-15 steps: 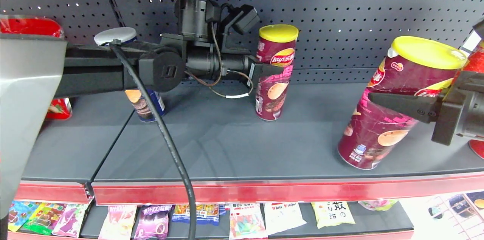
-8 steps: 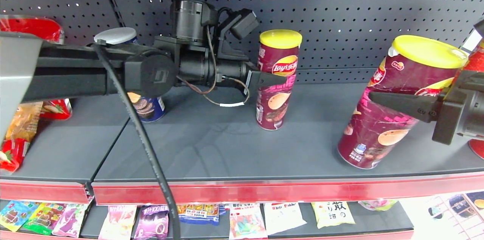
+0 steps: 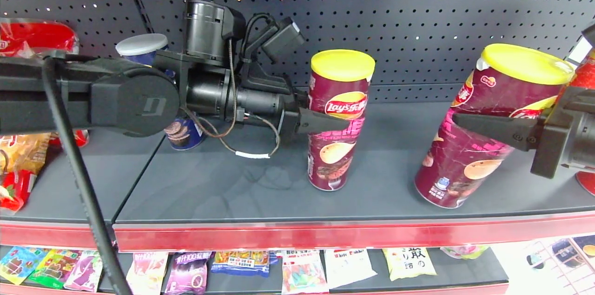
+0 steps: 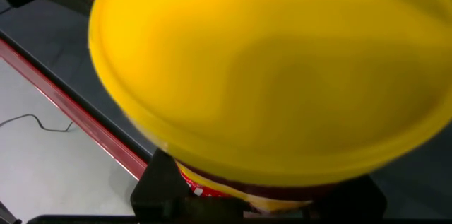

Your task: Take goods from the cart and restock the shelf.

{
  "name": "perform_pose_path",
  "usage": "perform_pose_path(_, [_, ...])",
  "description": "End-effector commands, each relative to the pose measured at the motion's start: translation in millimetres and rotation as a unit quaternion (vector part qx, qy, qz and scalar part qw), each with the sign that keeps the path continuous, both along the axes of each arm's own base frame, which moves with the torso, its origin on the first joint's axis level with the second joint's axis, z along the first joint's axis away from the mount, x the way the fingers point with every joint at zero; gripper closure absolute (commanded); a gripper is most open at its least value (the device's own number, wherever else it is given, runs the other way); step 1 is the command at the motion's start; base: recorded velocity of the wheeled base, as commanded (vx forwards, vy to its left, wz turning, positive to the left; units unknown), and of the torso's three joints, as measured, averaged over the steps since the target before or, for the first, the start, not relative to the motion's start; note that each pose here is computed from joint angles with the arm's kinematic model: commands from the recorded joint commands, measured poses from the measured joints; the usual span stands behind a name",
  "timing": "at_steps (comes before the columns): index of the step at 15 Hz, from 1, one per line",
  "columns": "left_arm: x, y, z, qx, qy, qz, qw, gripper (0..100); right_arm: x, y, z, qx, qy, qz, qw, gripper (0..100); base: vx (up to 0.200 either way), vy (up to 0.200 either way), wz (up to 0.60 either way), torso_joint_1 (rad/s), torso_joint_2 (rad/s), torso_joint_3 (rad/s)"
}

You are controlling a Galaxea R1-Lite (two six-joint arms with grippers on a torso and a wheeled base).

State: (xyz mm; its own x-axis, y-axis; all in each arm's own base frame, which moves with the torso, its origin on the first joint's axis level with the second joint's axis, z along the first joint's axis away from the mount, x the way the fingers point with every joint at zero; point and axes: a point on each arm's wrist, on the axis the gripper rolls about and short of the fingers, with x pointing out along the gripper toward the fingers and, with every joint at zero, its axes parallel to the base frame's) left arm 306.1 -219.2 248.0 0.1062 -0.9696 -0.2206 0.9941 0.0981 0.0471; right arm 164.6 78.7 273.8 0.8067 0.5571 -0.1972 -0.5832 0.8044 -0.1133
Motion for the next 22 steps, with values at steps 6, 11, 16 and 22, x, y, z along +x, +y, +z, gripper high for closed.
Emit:
perform_pose_path(6, [-7.9, -3.4, -4.2, 0.0, 0.0, -0.032, 0.9995, 100, -0.1, 0.0, 0.6, 0.0, -0.001, 0.0, 1.0, 100, 0.0, 0.0, 0.0, 0.0, 0.0, 0.0])
perform_pose_path(11, [-13.6, -8.4, -13.4, 0.008, 0.013, -0.043, 0.9989, 100, -0.1, 0.0, 0.6, 0.0, -0.001, 0.0, 1.0, 100, 0.0, 0.0, 0.0, 0.0, 0.0, 0.0])
perform_pose_path(16, [-16.4, -10.0, -14.5, 0.009, 0.019, -0.048, 0.9986, 100, -0.1, 0.0, 1.0, 0.001, -0.002, 0.0, 1.0, 100, 0.0, 0.0, 0.0, 0.0, 0.0, 0.0])
perform_pose_path(22, [-21.6, -6.2, -17.8, 0.008, 0.031, -0.065, 0.9974, 100, -0.1, 0.0, 0.6, 0.0, -0.001, 0.0, 1.0, 100, 0.0, 0.0, 0.0, 0.0, 0.0, 0.0])
